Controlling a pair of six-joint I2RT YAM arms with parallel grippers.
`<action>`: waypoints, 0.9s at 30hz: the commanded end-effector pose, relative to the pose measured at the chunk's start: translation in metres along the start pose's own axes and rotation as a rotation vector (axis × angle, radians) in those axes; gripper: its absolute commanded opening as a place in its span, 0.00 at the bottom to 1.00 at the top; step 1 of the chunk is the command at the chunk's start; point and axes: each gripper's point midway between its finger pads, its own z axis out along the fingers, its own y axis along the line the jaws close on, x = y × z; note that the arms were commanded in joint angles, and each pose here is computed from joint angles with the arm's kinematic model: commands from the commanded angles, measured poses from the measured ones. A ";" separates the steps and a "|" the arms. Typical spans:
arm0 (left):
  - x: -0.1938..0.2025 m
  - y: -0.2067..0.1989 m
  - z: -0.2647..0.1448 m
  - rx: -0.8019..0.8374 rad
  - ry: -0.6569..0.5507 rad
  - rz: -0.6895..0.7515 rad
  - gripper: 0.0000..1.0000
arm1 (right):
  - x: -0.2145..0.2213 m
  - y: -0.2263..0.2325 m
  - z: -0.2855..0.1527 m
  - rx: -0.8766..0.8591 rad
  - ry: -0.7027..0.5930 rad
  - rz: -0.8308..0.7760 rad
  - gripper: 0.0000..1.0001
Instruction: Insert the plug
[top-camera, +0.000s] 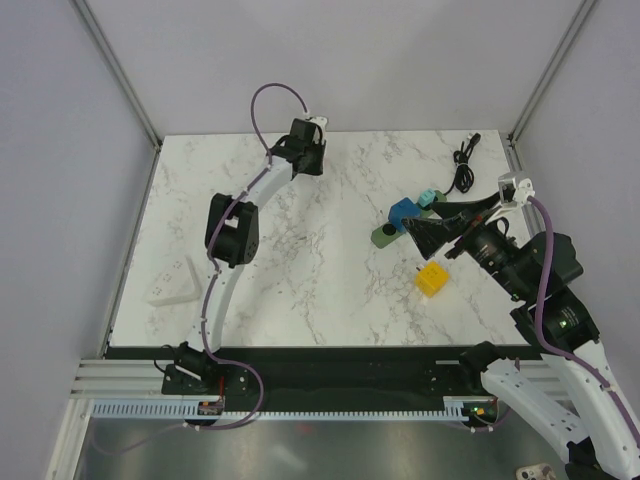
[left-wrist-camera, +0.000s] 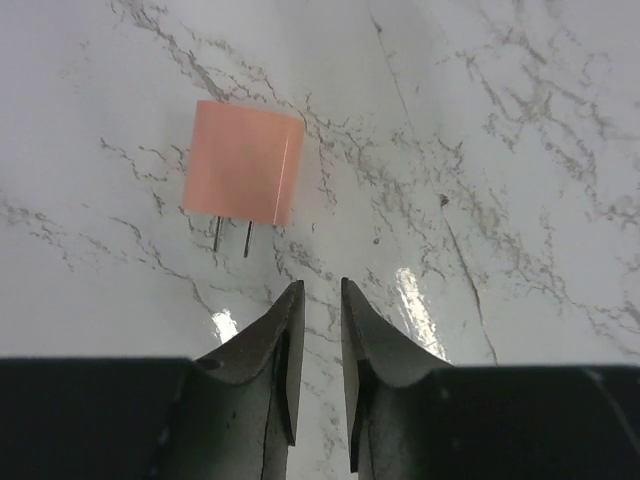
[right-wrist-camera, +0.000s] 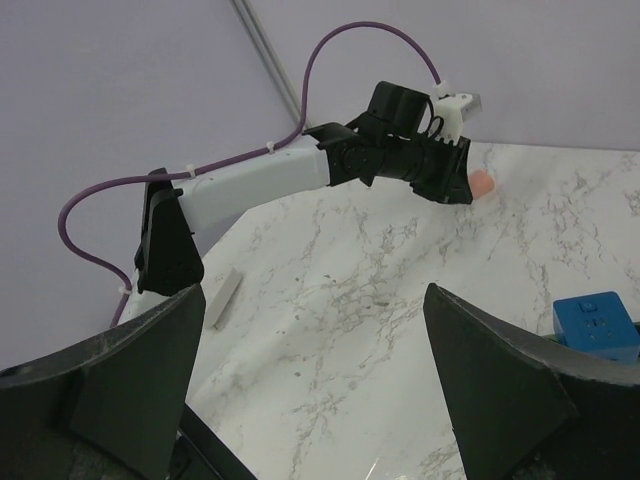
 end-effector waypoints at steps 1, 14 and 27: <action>-0.111 0.006 -0.074 -0.006 -0.280 -0.145 0.27 | -0.012 0.006 0.000 -0.011 -0.033 0.019 0.98; -0.125 0.113 -0.037 0.229 -0.458 -0.932 0.02 | -0.010 0.001 0.006 0.007 -0.037 0.031 0.98; -0.082 0.122 0.030 0.289 -0.405 -1.108 0.02 | 0.014 -0.013 0.026 0.032 0.029 0.040 0.98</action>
